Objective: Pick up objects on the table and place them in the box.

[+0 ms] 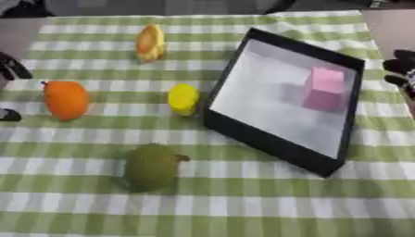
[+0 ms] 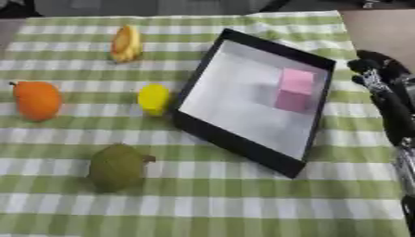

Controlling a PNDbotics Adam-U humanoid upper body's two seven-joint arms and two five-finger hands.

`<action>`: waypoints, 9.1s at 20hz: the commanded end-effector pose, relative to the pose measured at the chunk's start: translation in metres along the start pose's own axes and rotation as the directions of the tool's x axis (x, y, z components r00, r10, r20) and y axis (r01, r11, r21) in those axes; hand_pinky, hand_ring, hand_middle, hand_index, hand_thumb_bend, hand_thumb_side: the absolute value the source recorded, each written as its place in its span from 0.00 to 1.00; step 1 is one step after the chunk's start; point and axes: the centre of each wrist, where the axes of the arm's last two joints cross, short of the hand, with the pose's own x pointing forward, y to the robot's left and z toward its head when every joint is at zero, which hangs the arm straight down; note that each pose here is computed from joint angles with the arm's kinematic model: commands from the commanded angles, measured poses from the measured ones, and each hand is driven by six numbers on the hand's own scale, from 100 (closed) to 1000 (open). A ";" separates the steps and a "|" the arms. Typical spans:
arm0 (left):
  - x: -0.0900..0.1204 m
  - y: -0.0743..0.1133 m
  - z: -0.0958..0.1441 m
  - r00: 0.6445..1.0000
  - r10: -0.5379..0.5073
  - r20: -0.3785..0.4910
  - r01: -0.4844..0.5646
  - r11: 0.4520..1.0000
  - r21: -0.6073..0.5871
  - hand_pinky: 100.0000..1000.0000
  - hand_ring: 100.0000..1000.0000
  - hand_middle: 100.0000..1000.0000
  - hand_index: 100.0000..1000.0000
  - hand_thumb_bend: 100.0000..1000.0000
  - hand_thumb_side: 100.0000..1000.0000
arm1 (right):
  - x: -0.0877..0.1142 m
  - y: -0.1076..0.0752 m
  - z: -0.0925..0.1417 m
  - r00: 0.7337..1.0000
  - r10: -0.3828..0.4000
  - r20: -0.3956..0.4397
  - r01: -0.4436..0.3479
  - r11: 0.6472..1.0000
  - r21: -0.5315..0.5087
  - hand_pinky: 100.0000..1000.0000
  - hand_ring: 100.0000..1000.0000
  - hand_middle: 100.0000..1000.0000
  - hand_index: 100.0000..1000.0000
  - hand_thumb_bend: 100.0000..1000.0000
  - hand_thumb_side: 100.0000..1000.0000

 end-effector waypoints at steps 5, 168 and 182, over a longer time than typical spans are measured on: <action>-0.009 0.013 0.005 1.000 0.022 -0.013 -0.022 1.000 -0.004 0.84 0.85 0.81 0.86 0.47 0.24 | 0.010 -0.006 -0.006 0.999 0.022 0.037 -0.022 1.000 0.012 0.86 0.85 0.68 0.80 0.00 0.60; 0.128 0.078 -0.026 0.980 -0.101 0.172 0.009 0.885 0.466 0.81 0.84 0.78 0.86 0.22 0.37 | 0.144 -0.142 -0.099 0.892 0.392 0.224 -0.388 0.919 -0.065 0.86 0.88 0.75 0.82 0.00 0.44; 0.163 -0.019 0.053 0.959 0.095 0.266 -0.173 0.943 0.286 0.79 0.81 0.74 0.82 0.25 0.61 | 0.147 -0.146 -0.096 0.873 0.437 0.217 -0.432 0.899 -0.072 0.86 0.87 0.75 0.82 0.00 0.42</action>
